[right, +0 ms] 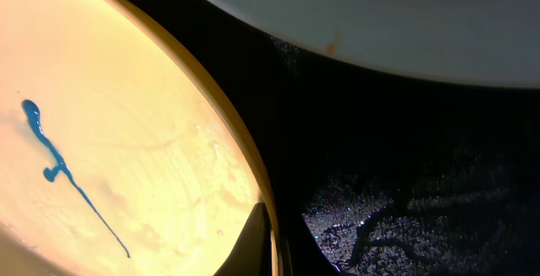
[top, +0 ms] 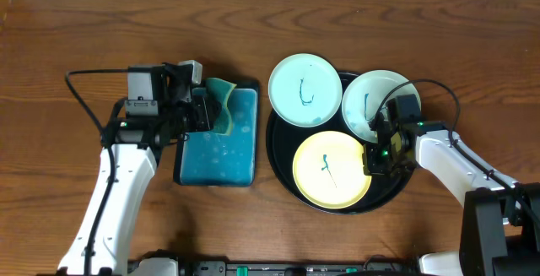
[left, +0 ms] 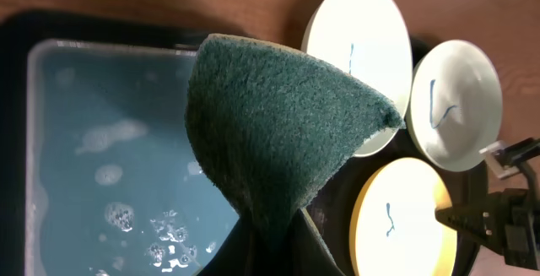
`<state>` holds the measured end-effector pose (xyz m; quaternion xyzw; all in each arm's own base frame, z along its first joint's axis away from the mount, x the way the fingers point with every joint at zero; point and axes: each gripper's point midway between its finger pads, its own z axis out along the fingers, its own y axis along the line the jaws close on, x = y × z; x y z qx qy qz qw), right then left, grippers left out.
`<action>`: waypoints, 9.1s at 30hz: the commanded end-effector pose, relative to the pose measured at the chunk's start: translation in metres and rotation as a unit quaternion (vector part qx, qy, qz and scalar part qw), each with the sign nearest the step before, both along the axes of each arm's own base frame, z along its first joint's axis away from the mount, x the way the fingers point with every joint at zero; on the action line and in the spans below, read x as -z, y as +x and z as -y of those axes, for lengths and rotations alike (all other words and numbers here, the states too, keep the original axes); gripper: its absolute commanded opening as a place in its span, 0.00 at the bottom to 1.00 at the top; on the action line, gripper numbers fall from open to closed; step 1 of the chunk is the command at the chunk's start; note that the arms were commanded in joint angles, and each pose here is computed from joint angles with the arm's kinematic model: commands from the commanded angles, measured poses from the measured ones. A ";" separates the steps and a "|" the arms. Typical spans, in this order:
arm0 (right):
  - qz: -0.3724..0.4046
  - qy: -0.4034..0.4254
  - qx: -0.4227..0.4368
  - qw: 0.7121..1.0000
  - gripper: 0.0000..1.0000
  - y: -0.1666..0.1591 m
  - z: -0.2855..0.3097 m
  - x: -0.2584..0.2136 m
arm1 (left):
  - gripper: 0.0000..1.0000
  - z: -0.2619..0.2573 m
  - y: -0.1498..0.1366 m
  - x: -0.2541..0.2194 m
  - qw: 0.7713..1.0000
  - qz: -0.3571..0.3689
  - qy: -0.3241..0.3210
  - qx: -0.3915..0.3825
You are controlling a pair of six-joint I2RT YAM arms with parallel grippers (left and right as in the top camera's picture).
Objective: Clean dirty plates on tray and stack at the side
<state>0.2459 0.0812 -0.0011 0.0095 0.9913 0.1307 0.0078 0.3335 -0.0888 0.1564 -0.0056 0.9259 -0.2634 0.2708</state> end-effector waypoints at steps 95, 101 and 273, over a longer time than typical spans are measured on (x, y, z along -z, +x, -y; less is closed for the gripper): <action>-0.023 -0.011 -0.003 1.000 0.01 -0.013 0.001 0.013 | 0.07 0.072 -0.029 0.113 0.968 -0.100 0.228 0.002; -0.023 -0.011 -0.003 1.000 0.01 -0.013 0.001 0.013 | 0.08 0.080 -0.031 0.112 0.971 -0.101 0.218 -0.004; 0.225 -0.303 -0.093 0.921 0.01 0.052 0.013 -0.145 | 0.08 0.021 -0.034 0.118 0.958 -0.211 0.193 -0.010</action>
